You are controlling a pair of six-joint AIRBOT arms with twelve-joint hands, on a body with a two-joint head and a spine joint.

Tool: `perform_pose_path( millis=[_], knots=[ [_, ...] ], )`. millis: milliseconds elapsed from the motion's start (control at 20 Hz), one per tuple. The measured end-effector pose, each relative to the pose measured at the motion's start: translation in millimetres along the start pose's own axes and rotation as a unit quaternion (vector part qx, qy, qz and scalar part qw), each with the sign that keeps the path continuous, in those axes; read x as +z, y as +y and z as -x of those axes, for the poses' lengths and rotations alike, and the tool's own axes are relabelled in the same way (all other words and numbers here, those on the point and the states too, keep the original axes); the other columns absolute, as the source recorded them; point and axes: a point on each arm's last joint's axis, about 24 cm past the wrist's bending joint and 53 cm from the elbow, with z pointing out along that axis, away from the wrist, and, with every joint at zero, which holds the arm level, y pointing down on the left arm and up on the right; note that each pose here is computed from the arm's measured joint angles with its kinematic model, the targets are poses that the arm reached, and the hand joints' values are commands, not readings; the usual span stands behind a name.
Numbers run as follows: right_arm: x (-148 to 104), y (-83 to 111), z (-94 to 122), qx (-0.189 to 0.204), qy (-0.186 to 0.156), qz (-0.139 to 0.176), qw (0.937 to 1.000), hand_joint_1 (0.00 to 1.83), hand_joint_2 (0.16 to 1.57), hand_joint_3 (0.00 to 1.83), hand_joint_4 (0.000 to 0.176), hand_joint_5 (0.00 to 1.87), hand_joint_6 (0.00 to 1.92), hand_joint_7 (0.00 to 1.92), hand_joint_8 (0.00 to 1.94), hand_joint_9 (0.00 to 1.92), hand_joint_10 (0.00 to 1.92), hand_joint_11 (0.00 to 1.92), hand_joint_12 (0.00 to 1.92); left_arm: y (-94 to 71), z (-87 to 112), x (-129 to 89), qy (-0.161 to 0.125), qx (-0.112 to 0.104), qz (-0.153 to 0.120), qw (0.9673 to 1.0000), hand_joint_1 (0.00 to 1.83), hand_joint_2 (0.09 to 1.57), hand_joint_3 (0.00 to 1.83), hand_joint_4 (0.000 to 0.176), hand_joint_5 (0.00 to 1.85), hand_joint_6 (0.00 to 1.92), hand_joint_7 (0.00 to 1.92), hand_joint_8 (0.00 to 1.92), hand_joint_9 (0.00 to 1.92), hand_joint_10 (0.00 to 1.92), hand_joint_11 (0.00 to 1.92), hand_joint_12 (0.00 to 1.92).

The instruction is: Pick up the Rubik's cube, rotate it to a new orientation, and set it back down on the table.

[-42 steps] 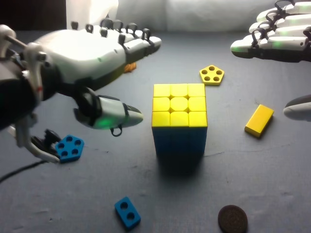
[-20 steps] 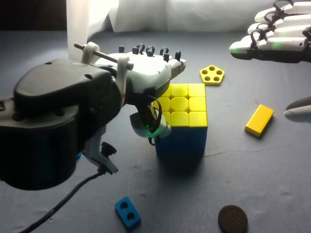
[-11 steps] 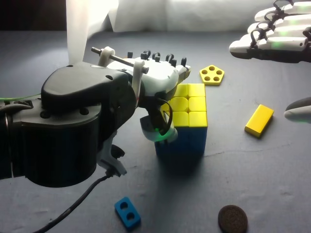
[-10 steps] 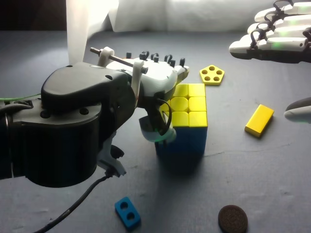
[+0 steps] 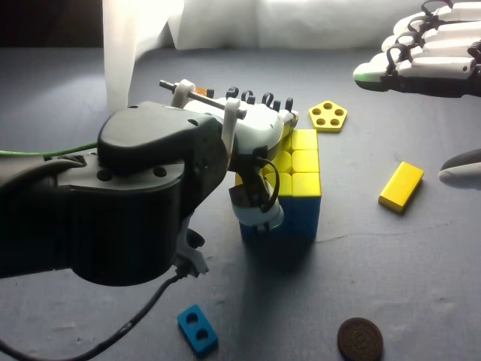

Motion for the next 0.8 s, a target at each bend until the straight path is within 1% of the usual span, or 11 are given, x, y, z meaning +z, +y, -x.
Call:
perform_pose_path(
  millis=[50, 200, 250, 300, 400, 450, 500, 550, 650, 700, 800],
  knots=[
    [0.1, 0.0, -0.1, 0.000, 0.000, 0.000, 1.0000, 0.38, 1.26, 0.00, 0.000, 0.03, 0.00, 0.15, 0.00, 0.13, 0.01, 0.00, 0.23, 0.0, -0.4, 1.4, 0.001, -0.001, 0.001, 1.0000, 0.97, 1.05, 0.00, 0.042, 0.00, 0.00, 0.00, 0.00, 0.00, 0.00, 0.00, 0.00],
    [0.1, 0.6, 0.0, -0.001, 0.000, 0.001, 1.0000, 0.40, 1.25, 0.00, 0.000, 0.05, 0.01, 0.16, 0.00, 0.15, 0.01, 0.00, 0.19, -2.3, -3.9, 5.5, 0.002, 0.001, 0.001, 1.0000, 1.02, 1.03, 0.00, 0.047, 0.00, 0.00, 0.00, 0.00, 0.00, 0.00, 0.00, 0.00],
    [0.1, 1.0, 0.1, -0.002, 0.000, 0.002, 1.0000, 0.42, 1.25, 0.00, 0.000, 0.05, 0.01, 0.16, 0.00, 0.14, 0.01, 0.00, 0.11, -1.4, -5.6, 6.8, 0.004, 0.003, 0.002, 1.0000, 1.01, 1.04, 0.00, 0.045, 0.00, 0.00, 0.00, 0.00, 0.00, 0.00, 0.00, 0.00],
    [0.1, 1.2, 0.1, -0.002, 0.000, 0.002, 1.0000, 0.42, 1.25, 0.00, 0.000, 0.06, 0.01, 0.16, 0.00, 0.14, 0.01, 0.00, 0.09, -0.2, -7.4, 9.2, 0.004, 0.003, 0.004, 1.0000, 1.01, 1.03, 0.00, 0.048, 0.00, 0.00, 0.00, 0.00, 0.00, 0.00, 0.00, 0.00],
    [0.0, 1.4, 0.3, -0.002, -0.001, 0.003, 1.0000, 0.43, 1.25, 0.00, 0.000, 0.06, 0.01, 0.17, 0.00, 0.13, 0.00, 0.00, 0.14, 1.8, -9.4, 11.7, 0.006, 0.003, 0.008, 0.9999, 1.03, 1.02, 0.00, 0.046, 0.00, 0.00, 0.00, 0.00, 0.00, 0.00, 0.00, 0.00],
    [0.0, 1.2, 0.2, -0.003, -0.001, 0.003, 1.0000, 0.43, 1.25, 0.00, 0.000, 0.07, 0.01, 0.18, 0.01, 0.16, 0.01, 0.00, 0.20, 2.4, -8.7, 13.3, 0.005, 0.003, 0.009, 0.9999, 1.00, 1.03, 0.00, 0.045, 0.00, 0.00, 0.00, 0.00, 0.00, 0.00, 0.00, 0.00],
    [0.1, 1.3, 0.2, -0.004, 0.000, 0.003, 1.0000, 0.41, 1.26, 0.00, 0.000, 0.05, 0.00, 0.17, 0.00, 0.15, 0.01, 0.00, 0.21, 3.7, -8.4, 15.7, 0.004, 0.003, 0.010, 0.9999, 1.00, 1.03, 0.00, 0.043, 0.00, 0.00, 0.00, 0.00, 0.00, 0.00, 0.00, 0.00],
    [0.1, 1.8, 0.3, -0.004, -0.001, 0.004, 1.0000, 0.41, 1.25, 0.00, 0.000, 0.04, 0.00, 0.16, 0.00, 0.16, 0.01, 0.00, 0.21, 4.4, -8.4, 16.3, 0.004, 0.003, 0.011, 0.9999, 1.02, 1.02, 0.00, 0.051, 0.00, 0.00, 0.00, 0.00, 0.00, 0.00, 0.00, 0.00],
    [0.1, 1.8, 0.2, -0.004, -0.001, 0.004, 1.0000, 0.40, 1.26, 0.00, 0.000, 0.05, 0.00, 0.17, 0.01, 0.15, 0.00, 0.00, 0.16, 5.7, -8.3, 17.1, 0.004, 0.003, 0.012, 0.9999, 1.01, 1.02, 0.00, 0.053, 0.00, 0.00, 0.00, 0.00, 0.00, 0.00, 0.00, 0.00],
    [0.1, 1.9, 0.3, -0.004, -0.001, 0.004, 1.0000, 0.39, 1.25, 0.00, 0.000, 0.05, 0.00, 0.20, 0.01, 0.16, 0.01, 0.00, 0.19, 9.3, -8.1, 18.8, 0.004, 0.004, 0.015, 0.9999, 1.01, 1.02, 0.00, 0.058, 0.00, 0.00, 0.00, 0.00, 0.00, 0.00, 0.00, 0.00],
    [0.1, 1.9, 0.3, -0.004, -0.001, 0.004, 1.0000, 0.40, 1.25, 0.00, 0.000, 0.06, 0.00, 0.20, 0.01, 0.16, 0.01, 0.00, 0.19, 12.2, -7.4, 20.0, 0.002, 0.005, 0.018, 0.9998, 1.00, 1.02, 0.00, 0.059, 0.00, 0.00, 0.00, 0.00, 0.00, 0.00, 0.00, 0.00]
  ],
)
